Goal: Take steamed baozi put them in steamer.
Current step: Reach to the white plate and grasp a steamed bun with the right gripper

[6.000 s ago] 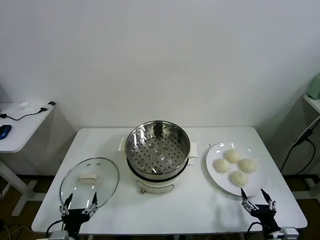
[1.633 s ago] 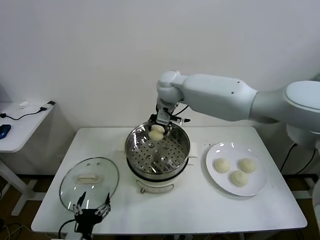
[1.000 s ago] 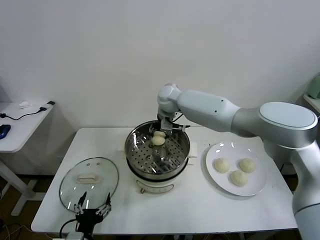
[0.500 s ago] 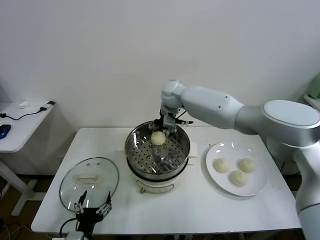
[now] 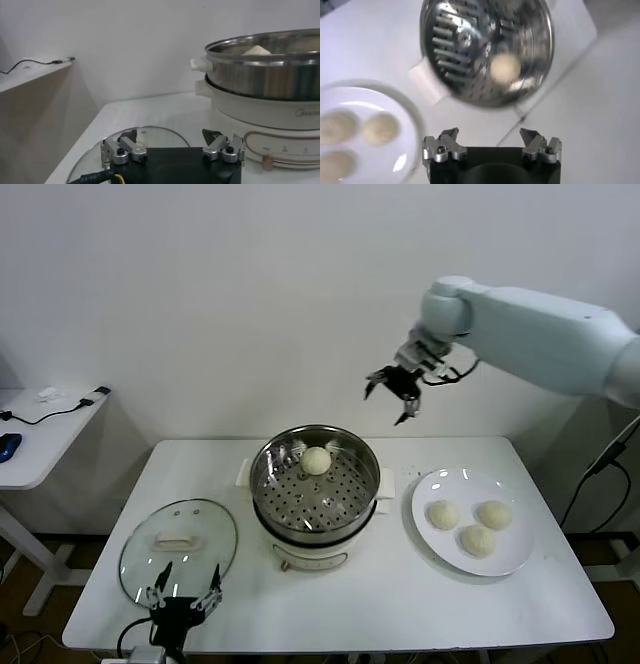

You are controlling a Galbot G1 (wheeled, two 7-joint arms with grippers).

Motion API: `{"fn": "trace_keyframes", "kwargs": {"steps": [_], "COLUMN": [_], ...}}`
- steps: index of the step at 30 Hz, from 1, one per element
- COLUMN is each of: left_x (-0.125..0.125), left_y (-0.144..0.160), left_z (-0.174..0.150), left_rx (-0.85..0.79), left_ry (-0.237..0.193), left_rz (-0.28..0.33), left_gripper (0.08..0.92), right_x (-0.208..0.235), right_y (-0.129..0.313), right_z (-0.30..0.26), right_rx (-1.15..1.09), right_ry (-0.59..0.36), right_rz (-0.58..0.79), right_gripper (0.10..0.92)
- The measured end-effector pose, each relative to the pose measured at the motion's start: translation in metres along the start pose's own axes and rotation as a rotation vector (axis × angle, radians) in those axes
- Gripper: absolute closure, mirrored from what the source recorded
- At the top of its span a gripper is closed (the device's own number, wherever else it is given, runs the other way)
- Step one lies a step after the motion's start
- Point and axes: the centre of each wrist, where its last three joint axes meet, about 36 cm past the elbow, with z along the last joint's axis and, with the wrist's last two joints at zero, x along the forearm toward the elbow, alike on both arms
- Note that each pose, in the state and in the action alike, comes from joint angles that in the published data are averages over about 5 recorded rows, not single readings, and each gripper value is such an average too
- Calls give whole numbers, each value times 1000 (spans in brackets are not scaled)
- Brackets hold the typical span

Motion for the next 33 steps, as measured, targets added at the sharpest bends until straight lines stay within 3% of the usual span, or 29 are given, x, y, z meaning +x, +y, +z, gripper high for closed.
{"fn": "trace_keyframes", "kwargs": {"steps": [7,14,33], "left_x": [-1,-2,-1], "left_y": [3,4,4], "left_z": [1,5,10], "left_rx": [2,4,1], "left_ry": [-1,7,23], "left_rz": [-12,-16,-19], "left_gripper": [177,177,177], "right_x": [-34,-86,-197], "right_y": [70,113,151], "right_z": [38,56,64], "right_rx": [-293,-471,-611], "right_ry": [9,19,73], "right_rz": [-30,-69,-136], "right_gripper": [200,200,200]}}
